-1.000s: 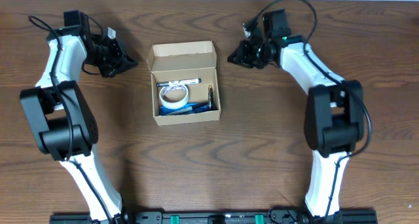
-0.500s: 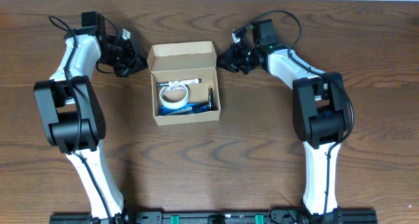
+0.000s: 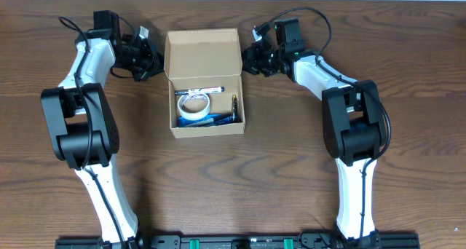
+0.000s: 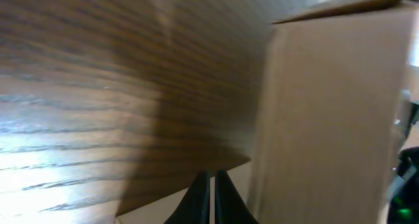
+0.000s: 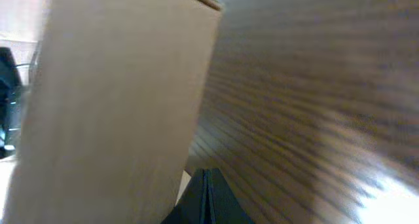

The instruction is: Pack container

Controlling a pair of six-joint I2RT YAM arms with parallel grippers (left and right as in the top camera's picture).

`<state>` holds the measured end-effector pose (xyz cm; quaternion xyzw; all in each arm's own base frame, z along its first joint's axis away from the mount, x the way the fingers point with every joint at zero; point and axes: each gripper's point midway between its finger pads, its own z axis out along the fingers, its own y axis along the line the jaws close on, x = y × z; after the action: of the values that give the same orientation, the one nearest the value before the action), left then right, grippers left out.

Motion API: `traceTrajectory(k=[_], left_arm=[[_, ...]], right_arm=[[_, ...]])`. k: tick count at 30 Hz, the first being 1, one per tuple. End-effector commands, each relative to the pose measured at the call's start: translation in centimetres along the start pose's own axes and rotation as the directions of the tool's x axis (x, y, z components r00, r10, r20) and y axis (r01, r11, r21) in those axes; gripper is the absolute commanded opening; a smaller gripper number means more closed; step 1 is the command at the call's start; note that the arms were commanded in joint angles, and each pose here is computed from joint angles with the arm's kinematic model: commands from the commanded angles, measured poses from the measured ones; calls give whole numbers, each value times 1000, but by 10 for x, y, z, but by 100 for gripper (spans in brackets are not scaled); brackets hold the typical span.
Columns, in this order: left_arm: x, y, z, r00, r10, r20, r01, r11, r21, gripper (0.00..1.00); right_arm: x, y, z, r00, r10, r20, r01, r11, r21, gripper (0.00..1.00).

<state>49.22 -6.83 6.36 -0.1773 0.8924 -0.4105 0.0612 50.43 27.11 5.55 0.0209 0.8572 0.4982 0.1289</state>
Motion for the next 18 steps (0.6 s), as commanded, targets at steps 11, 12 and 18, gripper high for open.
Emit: traceTrajectory(k=[11, 12, 18], left_arm=[[-24, -69, -36, 964, 244, 103, -255, 961, 111, 6], [-25, -73, -39, 959, 259, 113, -271, 956, 111, 6], [-16, -105, -64, 915, 371, 158, -391, 912, 122, 6]], right_arm=[[-33, 44, -20, 970, -216, 109, 234, 952, -197, 2], [-35, 46, -23, 968, -222, 117, 242, 950, -198, 2], [-37, 82, -43, 934, -325, 147, 351, 908, -226, 2]])
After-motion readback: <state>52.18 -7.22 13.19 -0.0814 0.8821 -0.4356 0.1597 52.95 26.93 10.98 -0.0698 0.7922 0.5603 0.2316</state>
